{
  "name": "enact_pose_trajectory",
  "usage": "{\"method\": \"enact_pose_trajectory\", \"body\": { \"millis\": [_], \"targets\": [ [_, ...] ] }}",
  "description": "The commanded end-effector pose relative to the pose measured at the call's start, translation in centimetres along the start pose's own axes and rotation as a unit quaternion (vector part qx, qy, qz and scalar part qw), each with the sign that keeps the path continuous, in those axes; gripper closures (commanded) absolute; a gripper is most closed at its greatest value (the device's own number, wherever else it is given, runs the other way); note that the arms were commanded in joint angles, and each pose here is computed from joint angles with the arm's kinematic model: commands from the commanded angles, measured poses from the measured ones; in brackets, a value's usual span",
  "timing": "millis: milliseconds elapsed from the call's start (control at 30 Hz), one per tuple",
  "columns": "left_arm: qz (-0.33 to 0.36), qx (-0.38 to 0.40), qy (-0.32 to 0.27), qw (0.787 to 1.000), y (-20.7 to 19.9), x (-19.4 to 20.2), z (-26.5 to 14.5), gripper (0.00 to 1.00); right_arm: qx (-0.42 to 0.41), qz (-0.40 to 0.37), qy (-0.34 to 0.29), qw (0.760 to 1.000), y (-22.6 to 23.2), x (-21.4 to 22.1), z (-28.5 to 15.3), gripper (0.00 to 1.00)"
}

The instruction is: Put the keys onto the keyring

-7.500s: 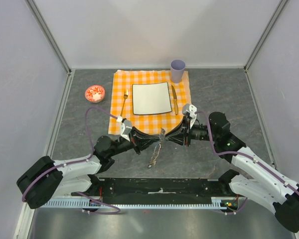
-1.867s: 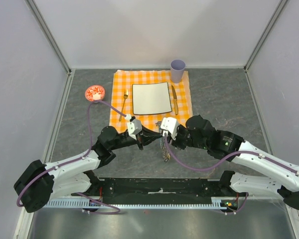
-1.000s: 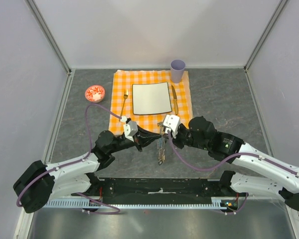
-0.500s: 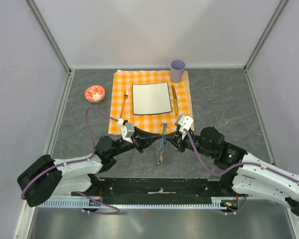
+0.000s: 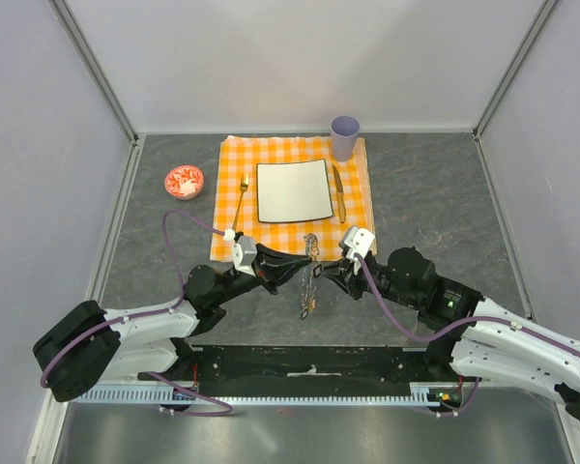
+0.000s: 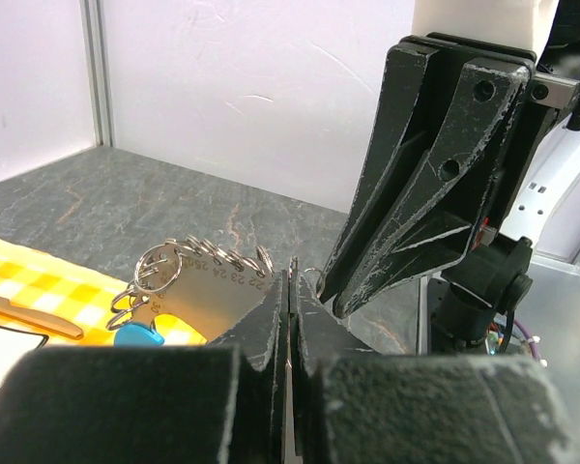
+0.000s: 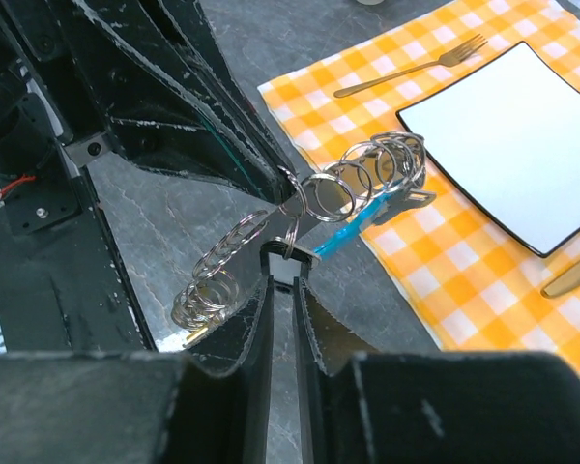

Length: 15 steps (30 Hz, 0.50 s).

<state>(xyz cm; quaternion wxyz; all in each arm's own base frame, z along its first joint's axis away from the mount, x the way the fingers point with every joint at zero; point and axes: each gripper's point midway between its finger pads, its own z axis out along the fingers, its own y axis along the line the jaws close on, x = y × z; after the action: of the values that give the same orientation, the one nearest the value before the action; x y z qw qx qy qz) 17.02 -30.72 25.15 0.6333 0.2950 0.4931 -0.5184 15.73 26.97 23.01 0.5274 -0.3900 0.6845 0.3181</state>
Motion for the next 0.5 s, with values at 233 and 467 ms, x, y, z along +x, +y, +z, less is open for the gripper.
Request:
{"method": "enact_pose_trajectory", "body": {
  "millis": [233, 467],
  "targets": [
    [0.025, 0.024, -0.061, 0.998, -0.9, -4.0, 1.0, 0.98, 0.009, -0.038, -0.057, 0.998, -0.4, -5.1, -0.7, 0.69],
    [0.026, 0.023, -0.064, 0.997, -1.0, -4.2, 0.9, 0.98, -0.021, -0.034, -0.046, 0.998, 0.6, -4.9, 0.4, 0.71]
  ]
}}
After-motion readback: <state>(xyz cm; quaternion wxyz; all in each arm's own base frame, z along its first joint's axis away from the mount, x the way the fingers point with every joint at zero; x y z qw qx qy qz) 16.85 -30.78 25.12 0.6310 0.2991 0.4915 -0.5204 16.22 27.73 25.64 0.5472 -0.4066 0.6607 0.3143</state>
